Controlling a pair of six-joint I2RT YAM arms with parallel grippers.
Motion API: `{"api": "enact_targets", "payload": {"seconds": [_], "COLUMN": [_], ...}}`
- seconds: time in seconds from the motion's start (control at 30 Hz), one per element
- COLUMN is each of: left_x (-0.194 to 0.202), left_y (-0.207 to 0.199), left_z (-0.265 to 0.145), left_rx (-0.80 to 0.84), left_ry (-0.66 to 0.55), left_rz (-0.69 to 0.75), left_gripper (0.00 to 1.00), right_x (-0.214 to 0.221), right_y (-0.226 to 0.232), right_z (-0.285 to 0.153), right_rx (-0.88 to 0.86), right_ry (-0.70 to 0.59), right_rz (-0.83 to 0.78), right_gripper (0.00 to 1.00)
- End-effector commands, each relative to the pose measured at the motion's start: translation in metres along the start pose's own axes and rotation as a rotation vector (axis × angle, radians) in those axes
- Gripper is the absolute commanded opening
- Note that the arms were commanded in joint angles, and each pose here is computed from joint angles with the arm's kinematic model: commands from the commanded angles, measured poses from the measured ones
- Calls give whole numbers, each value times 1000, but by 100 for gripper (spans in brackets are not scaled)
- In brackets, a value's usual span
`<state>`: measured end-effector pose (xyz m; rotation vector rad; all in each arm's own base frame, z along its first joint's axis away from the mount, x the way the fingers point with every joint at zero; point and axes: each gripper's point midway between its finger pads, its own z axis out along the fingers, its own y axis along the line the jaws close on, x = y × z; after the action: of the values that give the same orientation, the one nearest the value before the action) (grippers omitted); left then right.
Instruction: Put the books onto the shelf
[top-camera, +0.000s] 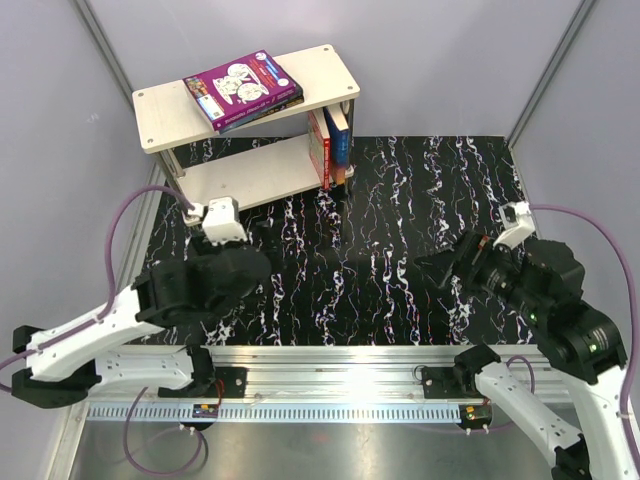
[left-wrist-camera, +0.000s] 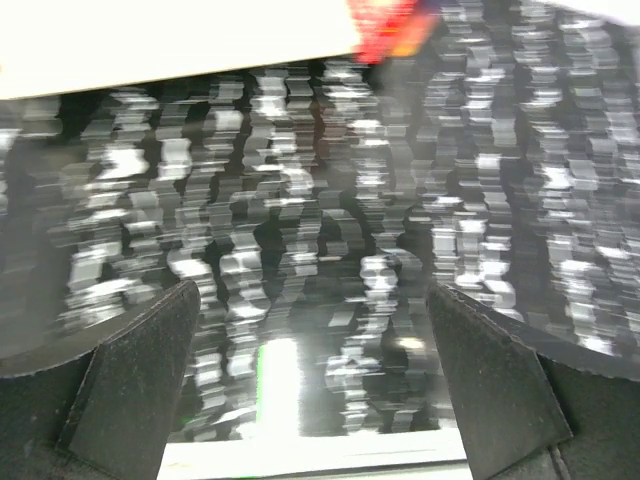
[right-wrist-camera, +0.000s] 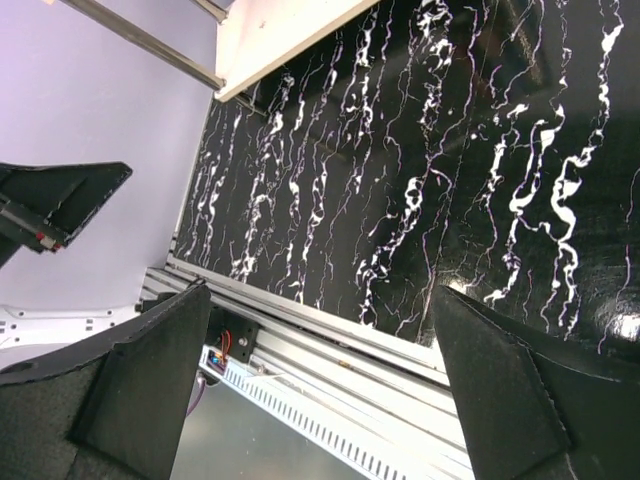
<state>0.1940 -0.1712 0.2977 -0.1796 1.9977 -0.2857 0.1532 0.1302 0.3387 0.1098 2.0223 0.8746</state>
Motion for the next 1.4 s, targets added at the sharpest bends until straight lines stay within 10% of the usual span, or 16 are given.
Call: {"api": "enact_targets", "payload": {"seconds": [0.0, 0.67, 0.97, 1.37], "left_x": [-2, 7, 41, 36], "left_y": [68, 183, 265, 247], "left_z": [-13, 74, 128, 184], "left_rx": [-203, -355, -544, -379], "left_ry": [-12, -248, -297, -333], "left_rz": [157, 278, 19, 90], "left_gripper": [99, 99, 99, 99], "right_x": [3, 1, 2, -16], "right_y": [8, 28, 29, 43], "right_z": [-24, -22, -32, -19], "right_rx": [-70, -119, -77, -95], "right_ry": [-58, 9, 52, 81], "right_rz": [12, 62, 85, 22], "right_gripper": [100, 100, 100, 100]}}
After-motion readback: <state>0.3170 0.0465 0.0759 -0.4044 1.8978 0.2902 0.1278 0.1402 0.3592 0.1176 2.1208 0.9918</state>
